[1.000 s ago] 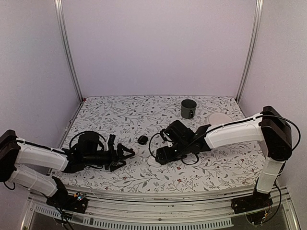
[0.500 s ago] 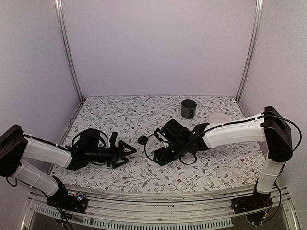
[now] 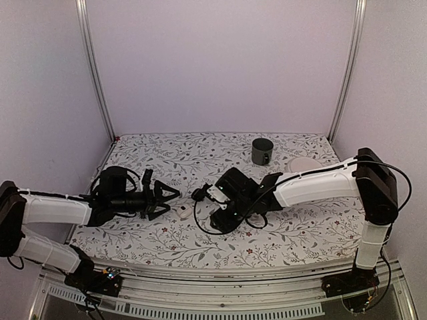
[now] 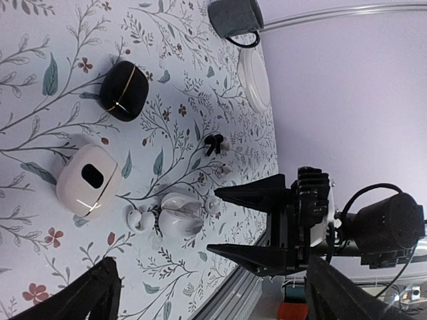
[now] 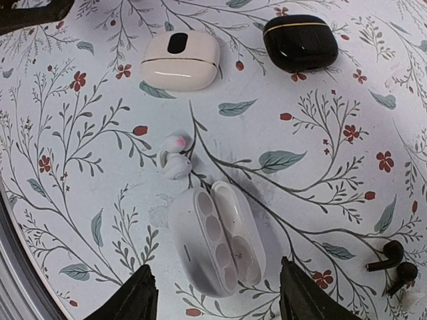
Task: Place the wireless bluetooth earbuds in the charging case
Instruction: Pick up the charging case from the right side groove of the charging case, then pass from the right arm to the left, then adjust the charging case.
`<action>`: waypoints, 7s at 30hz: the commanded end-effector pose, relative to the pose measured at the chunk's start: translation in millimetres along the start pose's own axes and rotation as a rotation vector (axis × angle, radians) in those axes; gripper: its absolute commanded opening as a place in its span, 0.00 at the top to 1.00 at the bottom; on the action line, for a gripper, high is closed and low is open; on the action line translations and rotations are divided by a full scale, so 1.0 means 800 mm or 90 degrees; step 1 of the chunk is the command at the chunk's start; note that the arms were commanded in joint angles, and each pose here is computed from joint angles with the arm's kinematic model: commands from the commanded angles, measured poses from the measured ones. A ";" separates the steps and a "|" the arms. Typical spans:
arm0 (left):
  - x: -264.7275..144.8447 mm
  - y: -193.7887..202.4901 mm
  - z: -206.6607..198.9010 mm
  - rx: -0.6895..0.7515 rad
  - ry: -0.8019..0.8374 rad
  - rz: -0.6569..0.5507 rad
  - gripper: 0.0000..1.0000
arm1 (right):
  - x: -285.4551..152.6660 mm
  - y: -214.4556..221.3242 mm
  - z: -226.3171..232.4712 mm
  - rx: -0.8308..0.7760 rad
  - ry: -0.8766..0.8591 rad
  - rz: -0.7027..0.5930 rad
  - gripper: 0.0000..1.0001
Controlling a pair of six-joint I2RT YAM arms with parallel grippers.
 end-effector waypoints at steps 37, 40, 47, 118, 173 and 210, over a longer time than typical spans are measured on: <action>-0.010 -0.017 -0.022 0.039 0.077 0.016 0.06 | -0.010 -0.016 0.012 -0.044 0.046 -0.047 0.80; -0.006 -0.019 -0.031 0.053 0.102 0.026 0.08 | -0.036 -0.038 0.018 -0.041 0.041 -0.087 0.86; 0.010 -0.028 -0.076 0.113 0.173 0.048 0.15 | -0.082 -0.079 0.030 -0.041 0.027 -0.148 0.86; 0.011 -0.032 -0.189 0.520 0.310 -0.070 1.00 | -0.244 -0.094 0.011 0.170 -0.174 -0.286 0.18; -0.028 -0.004 -0.257 0.703 0.465 -0.139 1.00 | -0.248 -0.124 0.086 0.121 -0.412 -0.291 0.63; 0.006 0.011 -0.233 0.658 0.454 0.019 0.57 | -0.250 -0.108 0.062 -0.066 -0.200 -0.298 0.96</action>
Point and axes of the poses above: each gripper's point midway between its finger pads, its own x axis out along the fingers, its own z axis along the line the jaws close on, y = z × x, the point moved 1 cm from there along -x, back along the fingers, and after that the axes turned 13 degrees about x, right-handed, at the moved point
